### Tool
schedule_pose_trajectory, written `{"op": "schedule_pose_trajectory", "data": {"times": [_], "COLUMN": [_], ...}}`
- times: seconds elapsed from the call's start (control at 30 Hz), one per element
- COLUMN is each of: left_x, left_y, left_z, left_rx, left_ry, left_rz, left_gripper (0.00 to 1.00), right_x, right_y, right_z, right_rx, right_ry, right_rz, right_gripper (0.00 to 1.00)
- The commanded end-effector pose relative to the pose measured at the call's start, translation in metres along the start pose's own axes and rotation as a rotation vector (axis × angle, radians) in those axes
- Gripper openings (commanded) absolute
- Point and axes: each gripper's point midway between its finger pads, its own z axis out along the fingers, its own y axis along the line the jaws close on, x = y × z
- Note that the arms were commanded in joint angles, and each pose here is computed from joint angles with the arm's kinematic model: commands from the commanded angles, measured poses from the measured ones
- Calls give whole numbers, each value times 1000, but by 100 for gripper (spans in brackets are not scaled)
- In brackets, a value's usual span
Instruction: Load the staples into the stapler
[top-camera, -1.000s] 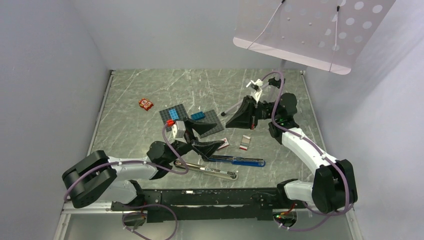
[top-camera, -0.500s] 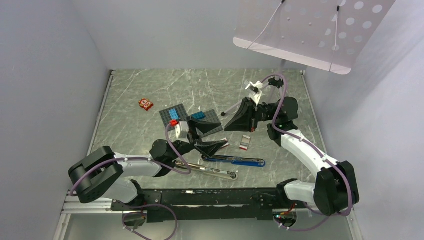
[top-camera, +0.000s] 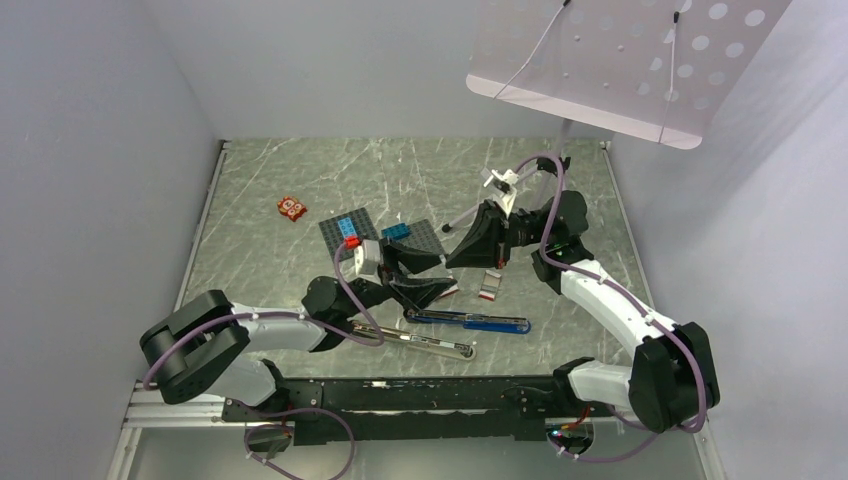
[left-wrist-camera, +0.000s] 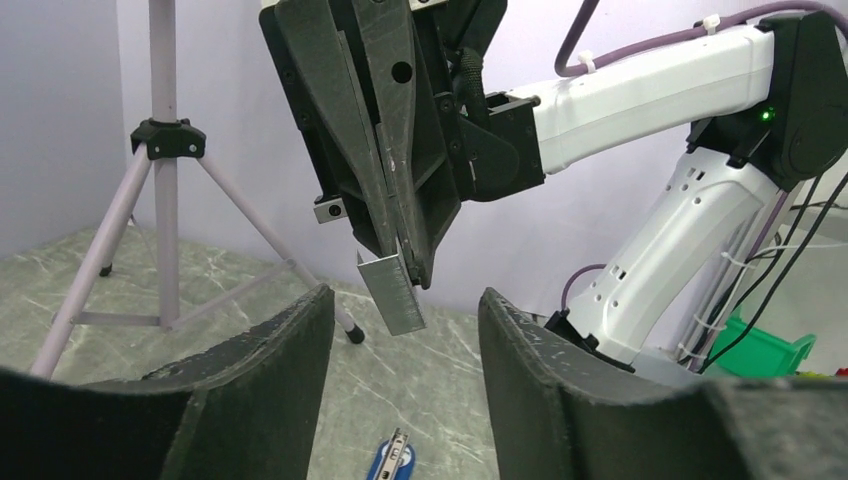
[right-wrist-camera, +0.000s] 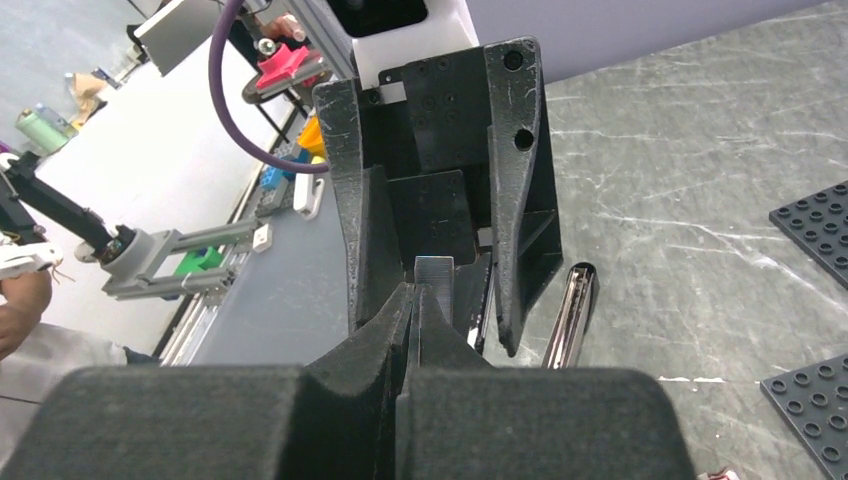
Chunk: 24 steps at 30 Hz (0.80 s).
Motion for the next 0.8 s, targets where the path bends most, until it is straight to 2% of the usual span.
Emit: {"op": "schedule_pose_trajectory", "data": {"times": [0.0, 0.27, 0.4, 0.77], "left_x": [-35, -32, -31, -42], "left_y": [-15, -6, -1, 1], "left_z": [7, -1, -6, -9], "left_rx": [54, -23, -57, -73], "left_ry": [-140, -153, -158, -188], "left_rz": [-58, -181, -174, -101], "left_gripper": [57, 55, 51, 52], "right_x": [-9, -15, -14, -5], "right_y": [5, -12, -13, -10], "right_z": [2, 4, 7, 8], "right_rx": [-9, 50, 72, 46], "right_ry": [5, 36, 73, 52], "right_rz": [-111, -199, -212, -154], "right_gripper": [0, 0, 0, 0]}}
